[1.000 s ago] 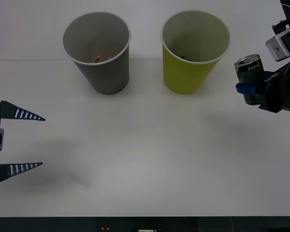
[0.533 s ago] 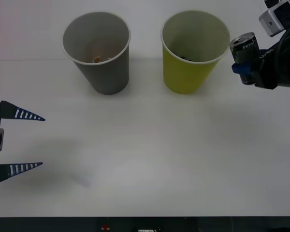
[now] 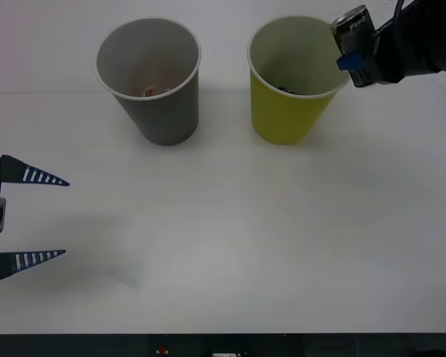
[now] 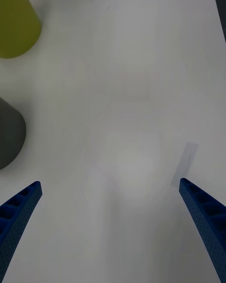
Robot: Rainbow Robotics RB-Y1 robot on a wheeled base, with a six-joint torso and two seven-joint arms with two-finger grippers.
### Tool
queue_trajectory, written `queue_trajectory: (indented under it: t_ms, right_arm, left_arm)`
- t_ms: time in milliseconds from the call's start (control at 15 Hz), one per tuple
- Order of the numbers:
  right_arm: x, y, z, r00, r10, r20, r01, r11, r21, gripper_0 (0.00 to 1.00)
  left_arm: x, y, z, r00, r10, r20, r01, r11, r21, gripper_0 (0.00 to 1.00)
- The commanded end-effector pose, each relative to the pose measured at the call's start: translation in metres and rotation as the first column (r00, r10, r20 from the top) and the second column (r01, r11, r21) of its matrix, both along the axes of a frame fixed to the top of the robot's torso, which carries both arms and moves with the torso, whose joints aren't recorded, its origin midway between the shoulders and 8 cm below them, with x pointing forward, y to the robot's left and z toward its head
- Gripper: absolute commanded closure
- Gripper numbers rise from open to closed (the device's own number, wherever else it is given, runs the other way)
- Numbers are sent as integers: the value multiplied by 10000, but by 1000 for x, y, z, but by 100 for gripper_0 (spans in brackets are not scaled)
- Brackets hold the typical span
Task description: Put the can into the green bin and the plastic bottle into the gray bin
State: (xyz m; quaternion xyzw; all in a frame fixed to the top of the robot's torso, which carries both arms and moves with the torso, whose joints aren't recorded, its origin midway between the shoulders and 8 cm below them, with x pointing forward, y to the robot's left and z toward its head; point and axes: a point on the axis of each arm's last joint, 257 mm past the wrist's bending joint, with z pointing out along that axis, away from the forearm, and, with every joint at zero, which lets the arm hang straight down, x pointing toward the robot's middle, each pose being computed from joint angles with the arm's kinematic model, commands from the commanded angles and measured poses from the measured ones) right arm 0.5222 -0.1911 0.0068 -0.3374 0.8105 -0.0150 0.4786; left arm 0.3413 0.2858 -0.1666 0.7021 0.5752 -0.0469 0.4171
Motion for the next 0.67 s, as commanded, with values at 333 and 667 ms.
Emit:
queue_trajectory:
  t_ms: [333,667]
  right_arm:
    - [48,24,3,9967,-78,-804,52,9994,-333,100]
    - [70,33,4,9932,-257,-1136,196,9983,-545,100]
  left_arm:
    - [0,0,0,10000,0,0,0,10000,0,0]
    - [0,0,0,10000,0,0,0,10000,0,0]
